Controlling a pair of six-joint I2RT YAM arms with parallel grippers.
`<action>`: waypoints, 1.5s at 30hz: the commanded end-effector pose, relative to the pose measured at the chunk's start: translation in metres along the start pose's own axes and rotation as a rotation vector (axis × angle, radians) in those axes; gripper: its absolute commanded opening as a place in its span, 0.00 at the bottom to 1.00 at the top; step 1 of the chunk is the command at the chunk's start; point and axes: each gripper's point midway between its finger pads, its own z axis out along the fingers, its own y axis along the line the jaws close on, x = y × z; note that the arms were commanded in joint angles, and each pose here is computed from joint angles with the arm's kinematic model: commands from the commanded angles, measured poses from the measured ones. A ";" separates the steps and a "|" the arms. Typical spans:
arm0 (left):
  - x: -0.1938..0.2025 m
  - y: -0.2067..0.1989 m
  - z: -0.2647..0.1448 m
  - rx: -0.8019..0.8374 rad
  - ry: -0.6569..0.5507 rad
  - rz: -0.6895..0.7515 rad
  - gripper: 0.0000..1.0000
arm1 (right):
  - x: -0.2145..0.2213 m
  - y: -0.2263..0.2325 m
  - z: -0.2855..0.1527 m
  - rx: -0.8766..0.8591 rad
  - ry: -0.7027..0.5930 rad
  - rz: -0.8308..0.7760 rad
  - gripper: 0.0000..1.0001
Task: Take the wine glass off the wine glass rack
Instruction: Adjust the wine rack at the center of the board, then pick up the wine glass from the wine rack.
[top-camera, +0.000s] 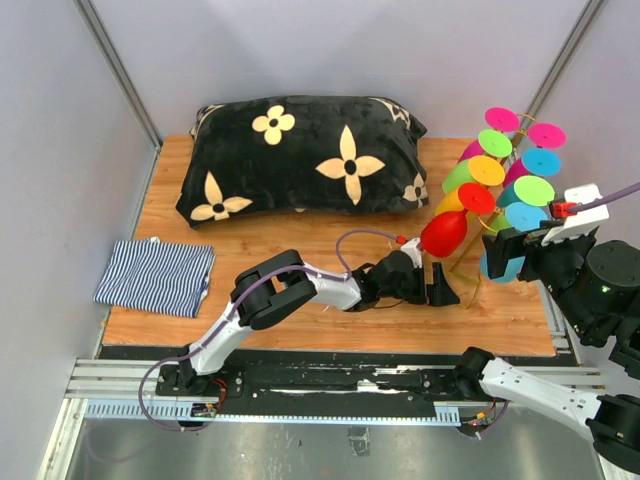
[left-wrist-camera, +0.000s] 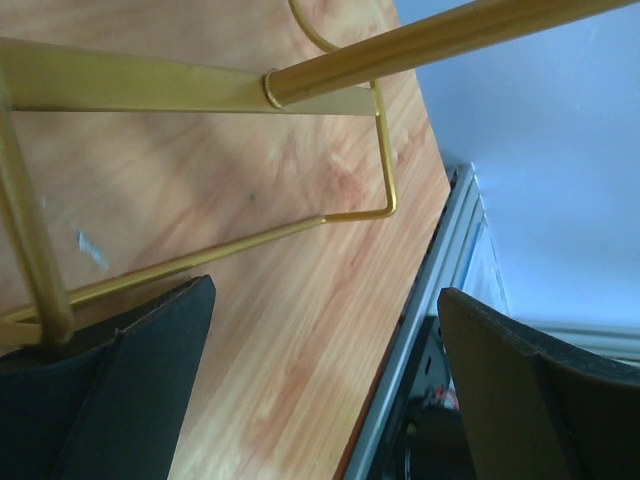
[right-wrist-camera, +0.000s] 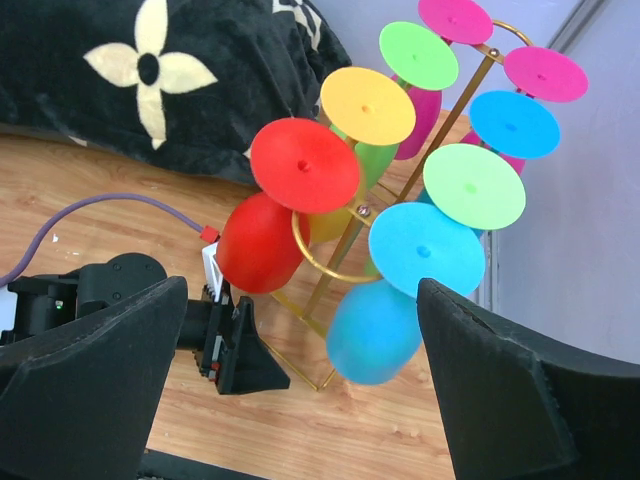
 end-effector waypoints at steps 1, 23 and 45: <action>-0.013 0.017 0.023 -0.070 -0.041 0.033 1.00 | 0.005 -0.008 0.006 0.073 0.013 -0.009 0.98; -0.015 -0.001 -0.037 -0.056 -0.051 0.118 1.00 | -0.042 0.009 0.054 0.139 0.054 -0.129 0.98; -0.039 -0.022 -0.220 -0.215 -0.266 0.226 1.00 | 0.015 -0.096 0.042 0.538 0.160 0.485 1.00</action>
